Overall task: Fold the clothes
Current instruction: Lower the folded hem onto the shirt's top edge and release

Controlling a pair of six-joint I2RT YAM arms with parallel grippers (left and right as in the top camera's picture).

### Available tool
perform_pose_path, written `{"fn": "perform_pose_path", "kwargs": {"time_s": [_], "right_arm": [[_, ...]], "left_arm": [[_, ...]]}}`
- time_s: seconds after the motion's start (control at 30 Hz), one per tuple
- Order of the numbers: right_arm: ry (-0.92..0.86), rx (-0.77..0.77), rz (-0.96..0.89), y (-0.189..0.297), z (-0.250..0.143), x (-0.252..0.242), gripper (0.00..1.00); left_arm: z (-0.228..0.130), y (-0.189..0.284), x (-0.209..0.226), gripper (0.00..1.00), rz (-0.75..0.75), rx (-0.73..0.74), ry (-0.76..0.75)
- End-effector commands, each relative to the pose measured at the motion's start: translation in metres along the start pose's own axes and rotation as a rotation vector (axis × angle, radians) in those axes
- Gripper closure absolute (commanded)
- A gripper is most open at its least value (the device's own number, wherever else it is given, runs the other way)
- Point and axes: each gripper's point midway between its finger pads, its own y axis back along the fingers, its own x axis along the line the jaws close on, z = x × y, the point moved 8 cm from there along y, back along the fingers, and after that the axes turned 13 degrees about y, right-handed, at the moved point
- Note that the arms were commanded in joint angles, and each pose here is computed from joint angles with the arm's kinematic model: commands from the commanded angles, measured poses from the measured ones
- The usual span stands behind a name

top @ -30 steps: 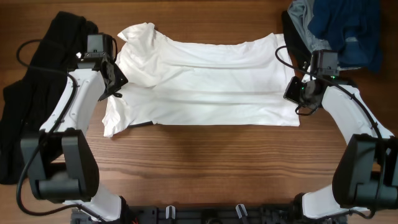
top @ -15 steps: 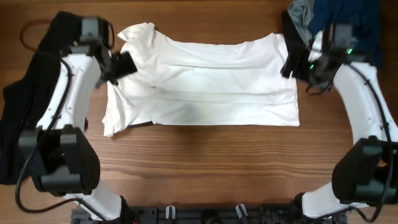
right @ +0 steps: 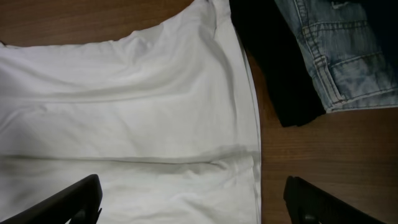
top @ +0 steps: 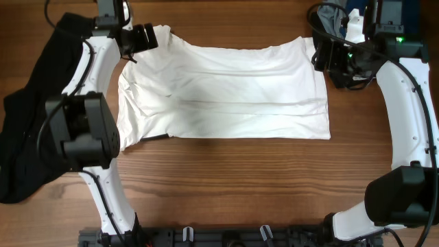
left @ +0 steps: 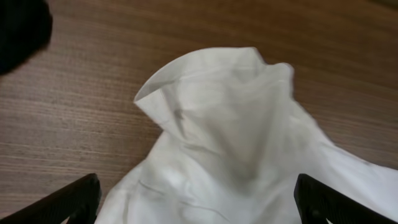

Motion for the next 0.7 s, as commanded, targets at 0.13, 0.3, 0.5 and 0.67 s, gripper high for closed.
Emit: {"fn": "perform_pose_path", "kwargs": {"time_s": [0.13,0.3,0.5,0.67], "right_arm": [[0.007,-0.027,0.012,0.003,0.006,0.002,0.11],[-0.010,-0.020,0.014,-0.003,0.006,0.001,0.12],[-0.017,-0.026,0.013,-0.003,0.007,0.000,0.14],[-0.016,-0.029,0.012,-0.003,0.008,0.000,0.14]], "left_arm": [[0.005,-0.049,0.026,0.10,0.042,-0.052,0.226],[0.008,-0.067,0.026,0.28,0.013,-0.099,0.242],[0.024,-0.065,0.018,0.62,-0.044,-0.188,0.237],[0.014,-0.076,0.010,0.80,-0.051,-0.173,0.235]]}}
